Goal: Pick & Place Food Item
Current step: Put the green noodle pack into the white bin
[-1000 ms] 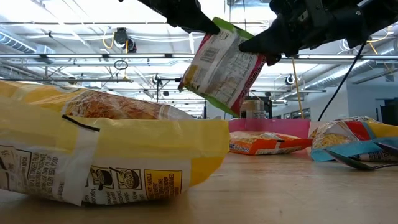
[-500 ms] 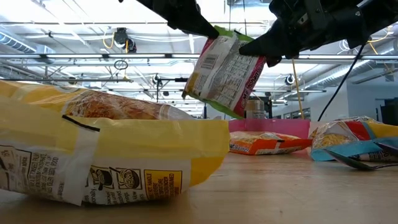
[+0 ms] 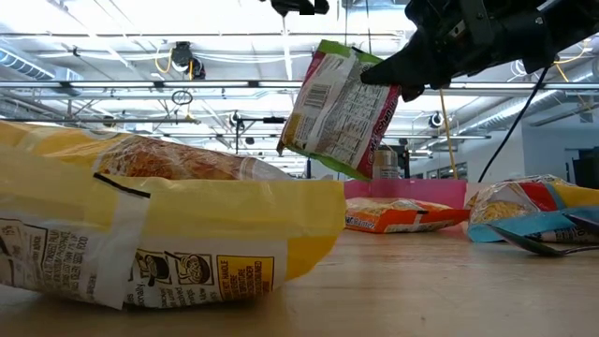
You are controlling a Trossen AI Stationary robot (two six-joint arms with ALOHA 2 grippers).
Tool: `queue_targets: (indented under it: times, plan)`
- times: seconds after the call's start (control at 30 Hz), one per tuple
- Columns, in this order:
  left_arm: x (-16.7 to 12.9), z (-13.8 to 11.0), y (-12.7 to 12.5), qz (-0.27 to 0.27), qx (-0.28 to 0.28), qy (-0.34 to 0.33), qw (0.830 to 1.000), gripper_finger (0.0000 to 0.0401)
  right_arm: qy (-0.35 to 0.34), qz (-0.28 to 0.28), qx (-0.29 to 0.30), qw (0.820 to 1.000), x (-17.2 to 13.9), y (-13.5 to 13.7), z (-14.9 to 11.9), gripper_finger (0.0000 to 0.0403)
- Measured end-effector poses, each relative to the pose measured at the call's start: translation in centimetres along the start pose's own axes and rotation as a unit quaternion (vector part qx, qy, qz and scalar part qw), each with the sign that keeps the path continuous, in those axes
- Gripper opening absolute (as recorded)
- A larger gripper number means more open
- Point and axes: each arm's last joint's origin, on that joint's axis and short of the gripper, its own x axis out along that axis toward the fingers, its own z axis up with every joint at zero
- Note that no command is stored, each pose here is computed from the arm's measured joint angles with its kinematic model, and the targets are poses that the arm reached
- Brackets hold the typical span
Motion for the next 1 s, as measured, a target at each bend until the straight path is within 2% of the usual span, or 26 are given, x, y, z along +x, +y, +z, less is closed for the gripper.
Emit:
queue_targets:
  times: [0.27, 0.43, 0.67, 0.8, 0.87, 1.0]
  plan:
    - [-0.8, 0.8, 0.5, 0.004, -0.032, 0.0, 0.999, 0.0191, -0.001, 0.0, 0.0, 1.0, 0.0, 0.0, 0.0, 0.0]
    - [-0.7, 1.4, 0.7, 0.006, -0.038, -0.007, 0.999, 0.0238, -0.001, 0.0, 0.002, 1.0, 0.0, 0.0, 0.0, 0.0]
    - [3.6, 0.3, 0.5, -0.025, -0.037, 0.079, 0.996, 0.0239, -0.007, -0.004, 0.001, 1.0, 0.0, -0.4, 0.2, 0.0]
    - [5.8, 0.6, 0.7, -0.037, -0.017, 0.102, 0.994, 0.0229, 0.007, 0.011, 0.003, 1.0, 0.1, -0.9, -0.1, 0.0]
    - [6.1, 1.3, 1.0, -0.036, -0.015, 0.096, 0.995, 0.0225, 0.011, 0.021, 0.005, 1.0, 0.1, -1.2, -0.2, 0.0]
    - [6.7, 1.6, 1.3, -0.051, -0.023, 0.132, 0.99, 0.0218, 0.014, 0.016, -0.01, 1.0, 0.1, -1.7, -0.3, 0.0]
